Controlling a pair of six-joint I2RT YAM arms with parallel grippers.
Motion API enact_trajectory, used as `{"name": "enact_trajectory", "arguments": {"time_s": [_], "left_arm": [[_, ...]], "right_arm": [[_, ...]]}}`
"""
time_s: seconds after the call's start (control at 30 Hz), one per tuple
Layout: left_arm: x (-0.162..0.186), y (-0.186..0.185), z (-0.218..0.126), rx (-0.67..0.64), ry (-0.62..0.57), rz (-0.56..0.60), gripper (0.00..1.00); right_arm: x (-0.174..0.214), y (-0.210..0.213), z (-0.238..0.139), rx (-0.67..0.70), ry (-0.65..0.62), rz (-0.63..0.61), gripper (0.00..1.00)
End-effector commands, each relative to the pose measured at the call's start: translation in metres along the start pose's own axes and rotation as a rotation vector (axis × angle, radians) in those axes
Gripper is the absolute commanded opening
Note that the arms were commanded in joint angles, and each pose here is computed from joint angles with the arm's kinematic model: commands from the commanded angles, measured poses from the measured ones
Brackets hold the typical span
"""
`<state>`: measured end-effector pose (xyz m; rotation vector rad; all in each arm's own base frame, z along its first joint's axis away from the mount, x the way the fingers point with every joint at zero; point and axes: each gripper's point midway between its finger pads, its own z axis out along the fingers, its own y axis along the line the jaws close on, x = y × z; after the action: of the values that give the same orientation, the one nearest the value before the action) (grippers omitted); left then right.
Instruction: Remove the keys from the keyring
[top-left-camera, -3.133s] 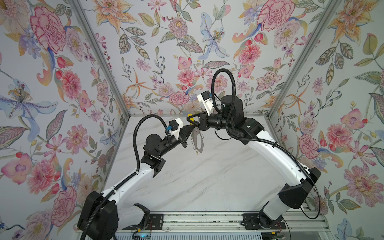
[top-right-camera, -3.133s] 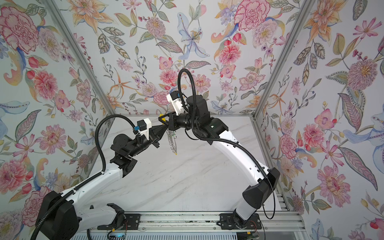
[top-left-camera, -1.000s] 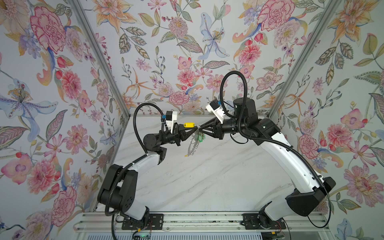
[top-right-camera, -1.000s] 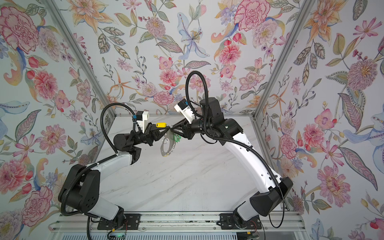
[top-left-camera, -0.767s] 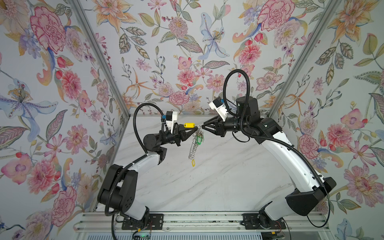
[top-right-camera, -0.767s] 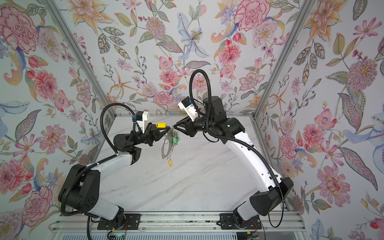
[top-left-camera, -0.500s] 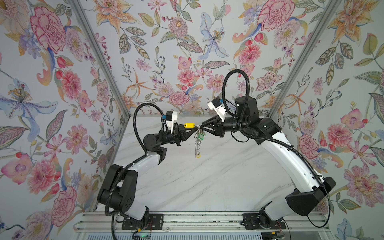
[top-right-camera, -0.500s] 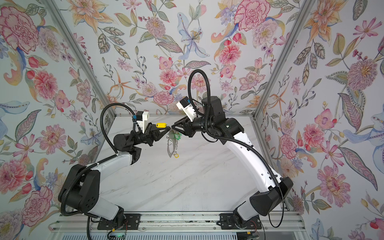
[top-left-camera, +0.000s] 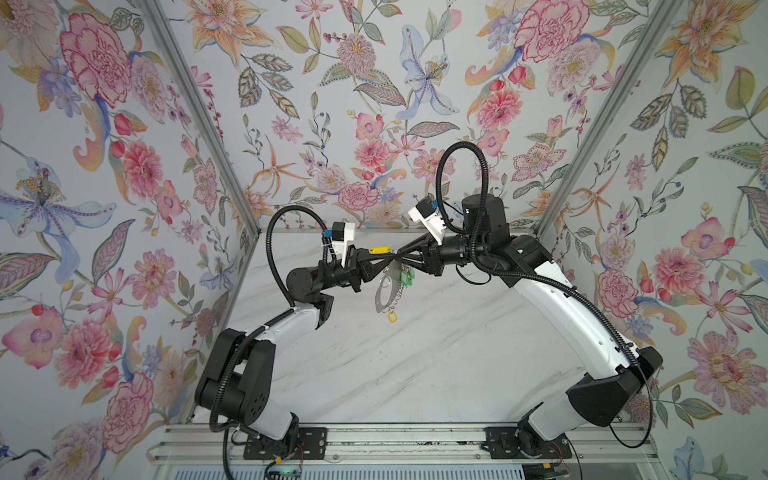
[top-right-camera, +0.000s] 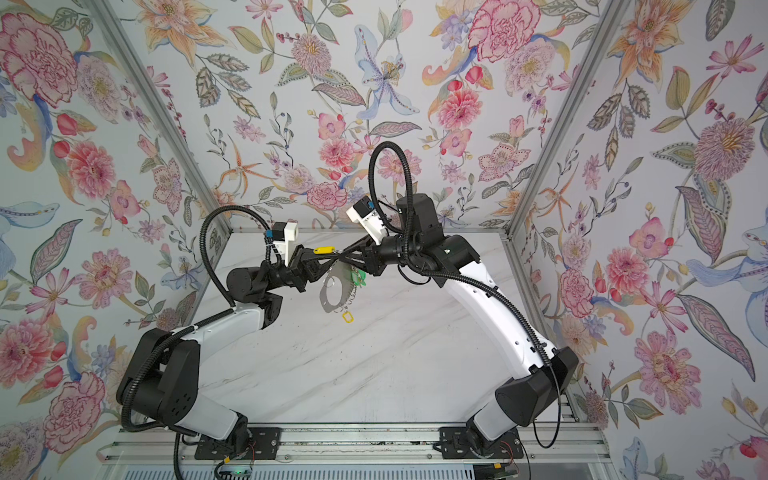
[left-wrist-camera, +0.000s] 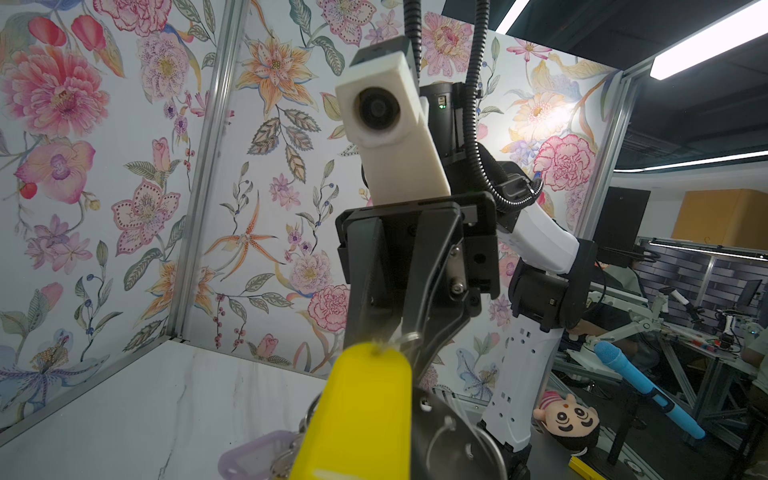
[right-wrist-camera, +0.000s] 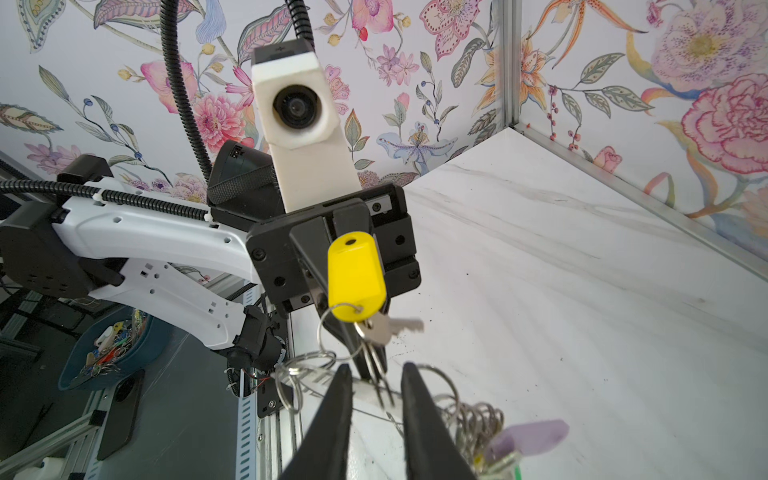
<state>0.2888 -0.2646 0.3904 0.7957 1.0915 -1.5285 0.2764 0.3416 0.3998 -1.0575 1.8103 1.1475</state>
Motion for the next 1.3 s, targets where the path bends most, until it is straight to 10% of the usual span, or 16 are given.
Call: {"name": "enact_trajectory", "arguments": {"time_s": [0.0, 0.47, 0.7, 1.27], "left_arm": [[-0.029, -0.030, 0.002, 0.086, -0.071, 0.181, 0.00], [-0.025, -0.024, 0.000, 0.063, -0.072, 0.176, 0.00], [-0.016, 0.006, -0.022, -0.119, -0.090, 0.184, 0.29], [0.002, 0.013, -0.040, -0.327, 0.022, 0.285, 0.49]], "right_arm": [[-0.011, 0.012, 0.000, -0.050, -0.021, -0.041, 0.20], [-0.014, 0.011, -0.005, -0.011, -0.032, -0.055, 0.00], [-0.008, 0.005, -0.012, 0.048, 0.005, -0.056, 0.00], [0.014, -0.011, -0.010, 0.135, 0.157, -0.048, 0.00]]}}
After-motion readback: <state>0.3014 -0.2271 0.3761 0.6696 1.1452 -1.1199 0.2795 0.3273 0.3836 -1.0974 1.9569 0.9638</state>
